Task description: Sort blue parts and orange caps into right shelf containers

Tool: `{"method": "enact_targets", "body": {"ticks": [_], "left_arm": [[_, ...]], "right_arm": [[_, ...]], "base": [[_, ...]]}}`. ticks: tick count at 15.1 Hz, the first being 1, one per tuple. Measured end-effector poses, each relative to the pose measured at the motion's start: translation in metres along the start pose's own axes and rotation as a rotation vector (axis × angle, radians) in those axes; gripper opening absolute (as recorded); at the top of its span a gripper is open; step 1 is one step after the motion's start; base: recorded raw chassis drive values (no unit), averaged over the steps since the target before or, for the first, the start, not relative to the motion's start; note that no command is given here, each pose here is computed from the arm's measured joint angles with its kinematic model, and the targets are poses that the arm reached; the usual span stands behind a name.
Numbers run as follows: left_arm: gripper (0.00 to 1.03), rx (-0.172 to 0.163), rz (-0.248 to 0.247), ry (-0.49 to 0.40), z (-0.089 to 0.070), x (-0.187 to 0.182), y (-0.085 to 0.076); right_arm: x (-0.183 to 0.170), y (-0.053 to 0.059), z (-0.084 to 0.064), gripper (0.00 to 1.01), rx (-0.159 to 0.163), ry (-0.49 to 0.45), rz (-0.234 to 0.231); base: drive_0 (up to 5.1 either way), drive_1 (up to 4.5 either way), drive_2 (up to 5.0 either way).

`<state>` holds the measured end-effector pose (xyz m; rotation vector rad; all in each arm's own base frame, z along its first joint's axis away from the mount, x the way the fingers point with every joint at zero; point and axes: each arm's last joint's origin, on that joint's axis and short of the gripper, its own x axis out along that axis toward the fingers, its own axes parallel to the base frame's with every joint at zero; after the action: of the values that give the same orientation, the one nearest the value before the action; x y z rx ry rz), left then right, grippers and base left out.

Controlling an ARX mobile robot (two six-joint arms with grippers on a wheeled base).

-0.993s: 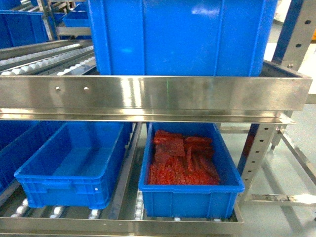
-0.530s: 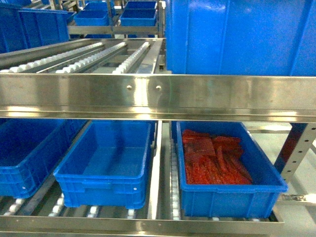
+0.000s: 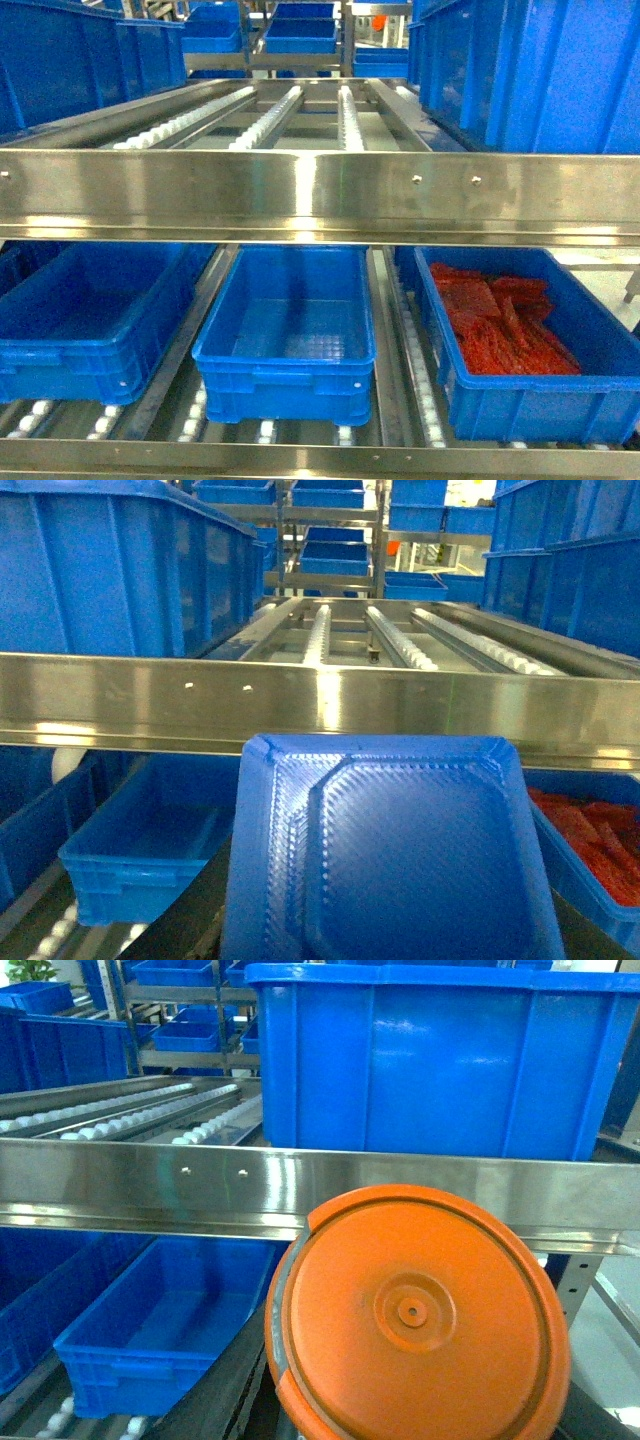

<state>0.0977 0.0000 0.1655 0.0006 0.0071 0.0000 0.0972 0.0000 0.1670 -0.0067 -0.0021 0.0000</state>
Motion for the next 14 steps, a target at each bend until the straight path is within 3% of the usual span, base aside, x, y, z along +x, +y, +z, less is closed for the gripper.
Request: {"method": "enact_targets", "body": {"ticks": [14], "left_arm": [[0.43,0.000,0.001,0.000,0.0000,0.0000,0.0000]], "right_arm": [[0.0000,0.0000,0.0002,0.44,0.000,-0.002,0.000]], "base": [[-5.0,2.43,2.4]]}}
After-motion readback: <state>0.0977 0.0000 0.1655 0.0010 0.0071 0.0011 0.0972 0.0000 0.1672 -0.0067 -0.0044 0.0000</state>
